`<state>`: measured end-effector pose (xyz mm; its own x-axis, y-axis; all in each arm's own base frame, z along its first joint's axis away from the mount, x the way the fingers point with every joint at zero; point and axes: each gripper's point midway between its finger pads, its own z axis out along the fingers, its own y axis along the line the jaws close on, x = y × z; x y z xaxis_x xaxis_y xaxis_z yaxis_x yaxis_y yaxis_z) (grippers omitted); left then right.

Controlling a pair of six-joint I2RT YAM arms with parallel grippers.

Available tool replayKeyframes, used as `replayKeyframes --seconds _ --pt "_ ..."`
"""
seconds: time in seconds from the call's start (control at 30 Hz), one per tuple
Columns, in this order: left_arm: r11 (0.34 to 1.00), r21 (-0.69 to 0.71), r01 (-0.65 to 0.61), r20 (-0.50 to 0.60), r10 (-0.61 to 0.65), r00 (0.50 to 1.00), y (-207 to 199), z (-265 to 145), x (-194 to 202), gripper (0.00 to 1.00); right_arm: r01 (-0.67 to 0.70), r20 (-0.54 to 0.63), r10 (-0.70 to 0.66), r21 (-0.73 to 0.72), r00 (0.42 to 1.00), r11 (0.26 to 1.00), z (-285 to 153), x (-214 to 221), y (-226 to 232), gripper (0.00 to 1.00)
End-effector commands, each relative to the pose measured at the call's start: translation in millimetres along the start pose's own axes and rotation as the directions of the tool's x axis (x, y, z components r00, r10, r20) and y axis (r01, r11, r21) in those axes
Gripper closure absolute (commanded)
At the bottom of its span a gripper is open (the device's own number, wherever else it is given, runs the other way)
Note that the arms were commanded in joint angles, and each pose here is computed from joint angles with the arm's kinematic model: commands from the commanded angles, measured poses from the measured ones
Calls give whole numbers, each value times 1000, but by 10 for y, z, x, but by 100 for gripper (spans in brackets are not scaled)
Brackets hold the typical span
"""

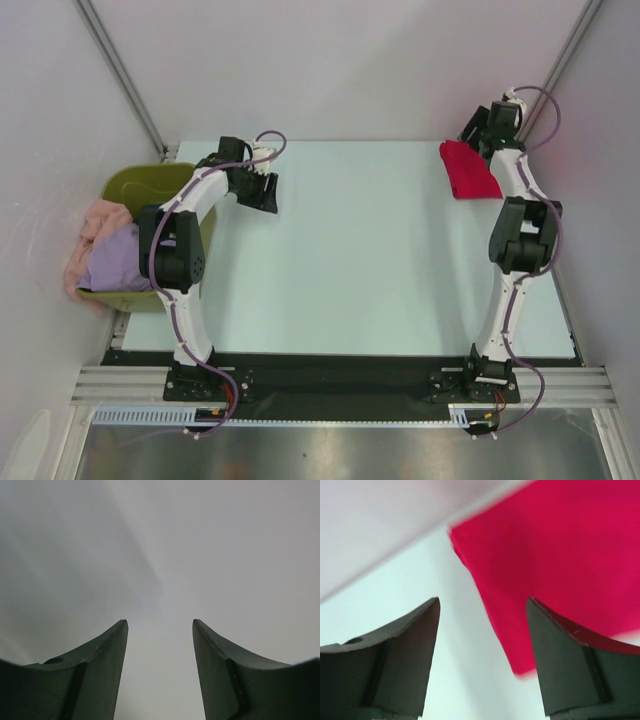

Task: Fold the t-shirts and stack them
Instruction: Neatly place the folded tshirt to the corner

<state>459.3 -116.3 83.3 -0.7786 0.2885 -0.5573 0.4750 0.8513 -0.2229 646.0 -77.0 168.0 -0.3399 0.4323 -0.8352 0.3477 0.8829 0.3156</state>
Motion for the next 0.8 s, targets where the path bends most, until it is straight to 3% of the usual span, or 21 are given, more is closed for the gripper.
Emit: replayKeyframes --seconds 0.0,0.07,0.13,0.17,0.2,0.27,0.43,0.5,0.7,0.77 --pt "999 -15 -52 52 53 997 -22 -272 -192 40 -64 -60 67 61 996 996 -535 77 -219 25" --pt "997 -14 -71 54 72 996 -56 -338 -212 39 -70 -25 72 72 997 995 -911 -40 -210 20" --pt "994 -29 -104 60 106 993 -102 -470 -244 34 -77 -67 83 92 994 993 -1146 246 -326 13" --pt "992 -37 -122 54 124 991 -127 -530 -234 32 -103 -15 104 56 994 993 -1412 72 -247 12" --pt "985 -62 -161 55 164 985 -139 -625 -234 29 -109 -62 114 73 992 991 -1500 331 -346 11" --pt "976 -74 -207 26 209 978 -229 -698 -138 27 -140 -32 141 51 989 989 -1854 266 -309 9" --pt "947 -97 -308 50 313 948 -482 -1084 -1 26 -118 -84 121 35 989 992 -2452 706 -296 7" --pt "949 -89 -301 50 306 951 -535 -1117 172 20 -114 -63 114 -2 991 993 -2736 728 -235 6" --pt "956 -124 -265 45 272 961 -626 -1333 635 18 -108 -146 101 -36 984 994 -3222 1364 -266 6" --pt "954 -151 -260 41 269 962 -626 -1375 823 12 -108 -147 99 -56 984 993 -3384 1510 -321 5"
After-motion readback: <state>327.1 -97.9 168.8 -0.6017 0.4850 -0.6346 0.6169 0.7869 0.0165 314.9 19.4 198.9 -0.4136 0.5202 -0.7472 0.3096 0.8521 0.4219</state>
